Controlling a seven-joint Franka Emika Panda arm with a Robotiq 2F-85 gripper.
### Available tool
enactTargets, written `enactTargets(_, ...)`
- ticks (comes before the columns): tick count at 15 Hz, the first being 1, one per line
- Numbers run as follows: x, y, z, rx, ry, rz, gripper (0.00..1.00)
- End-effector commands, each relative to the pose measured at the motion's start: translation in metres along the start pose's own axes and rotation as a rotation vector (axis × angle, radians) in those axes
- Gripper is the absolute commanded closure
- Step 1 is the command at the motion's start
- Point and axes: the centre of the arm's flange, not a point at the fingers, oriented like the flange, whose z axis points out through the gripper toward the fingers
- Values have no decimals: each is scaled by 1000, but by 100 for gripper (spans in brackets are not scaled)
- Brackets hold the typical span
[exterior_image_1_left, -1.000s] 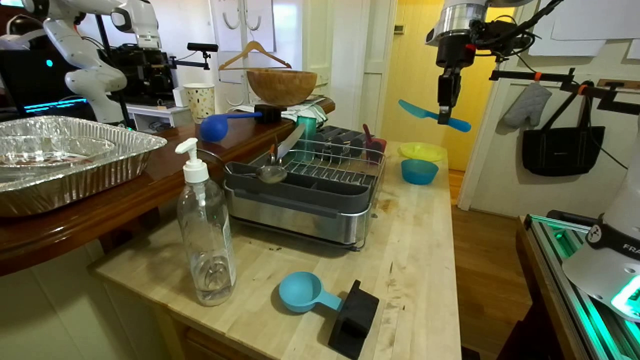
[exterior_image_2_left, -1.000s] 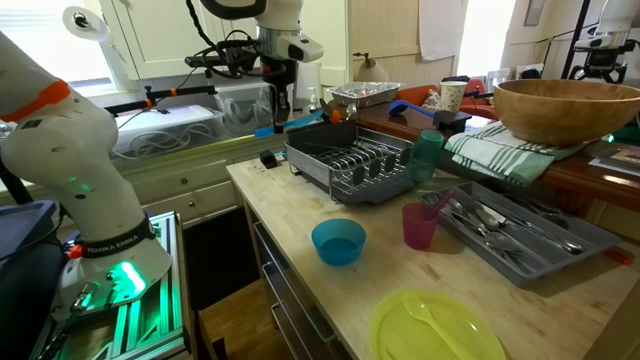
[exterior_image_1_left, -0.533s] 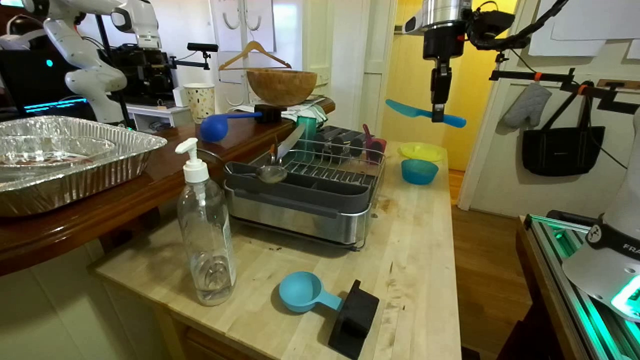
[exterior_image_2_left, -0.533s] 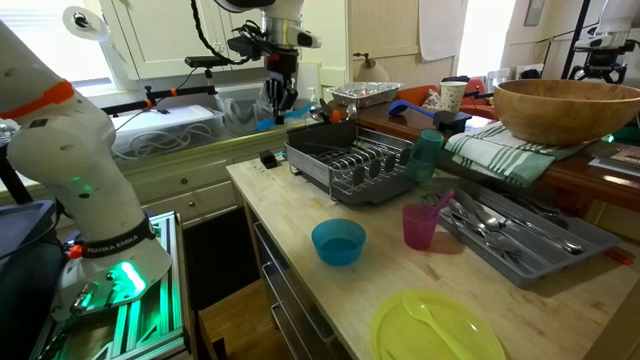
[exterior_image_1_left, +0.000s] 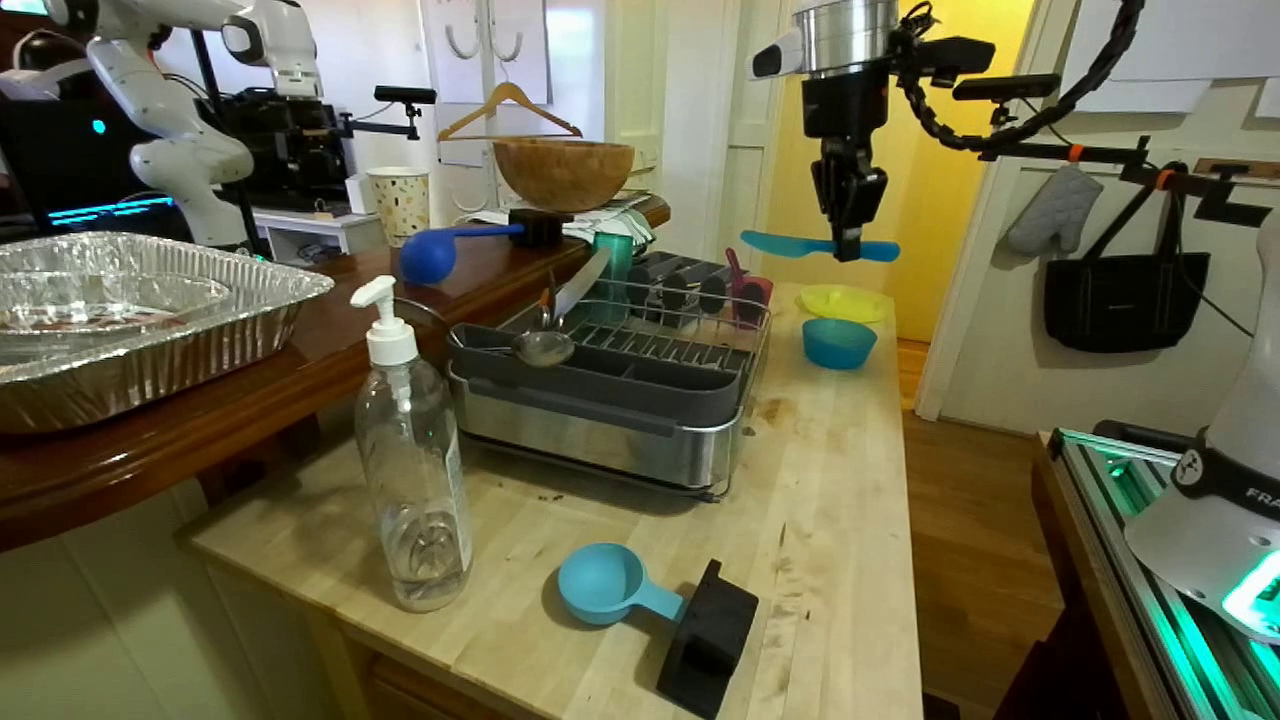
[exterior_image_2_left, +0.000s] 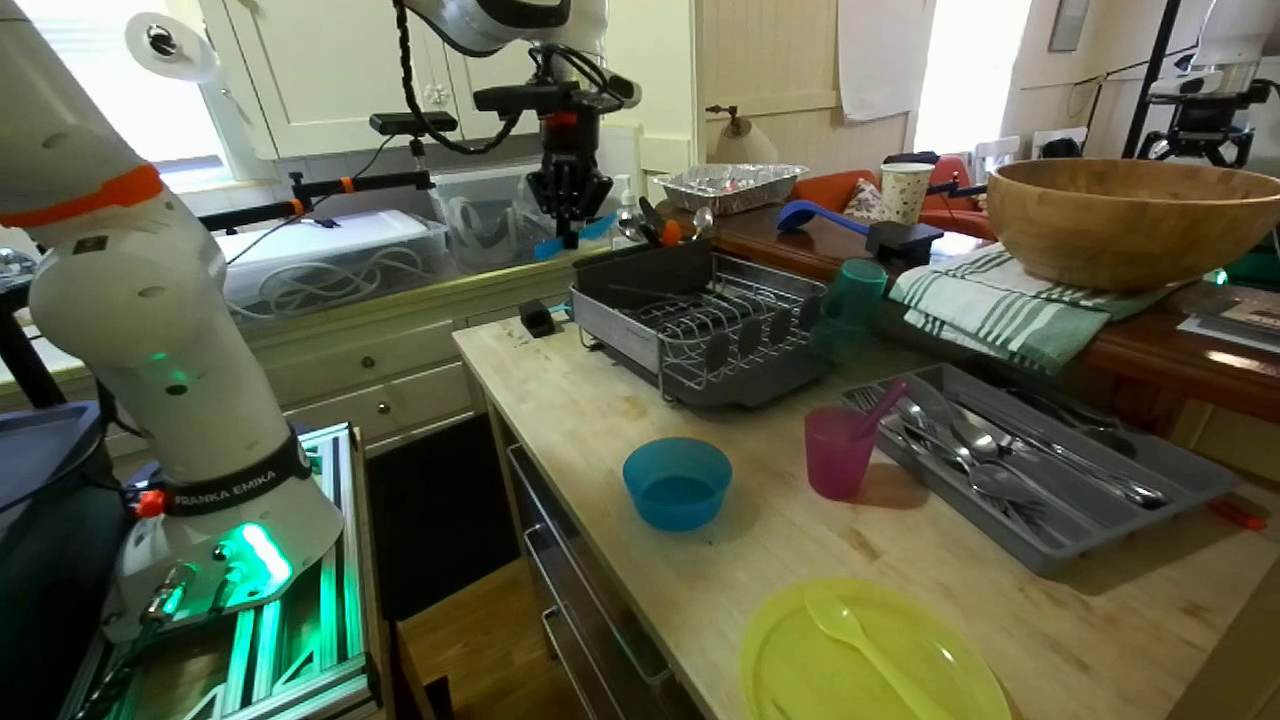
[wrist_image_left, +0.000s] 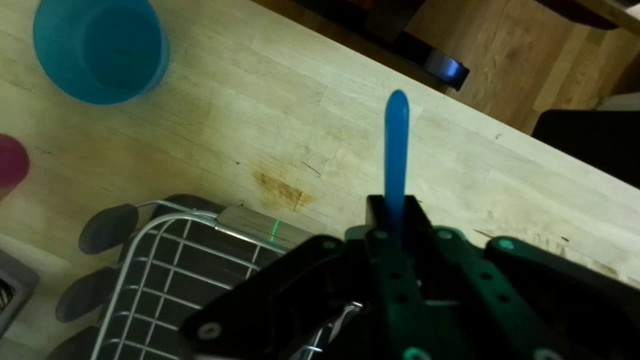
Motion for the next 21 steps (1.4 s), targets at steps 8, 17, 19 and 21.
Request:
enactTargets(8, 16, -16, -1, -93, -58, -119, 90)
enactTargets(17, 31, -60, -5, -273, -153, -412, 97)
enactTargets(19, 35, -72, -4, -319, -184, -493, 97)
enactTargets(21, 38, -80, -3, -371, -224, -567, 97)
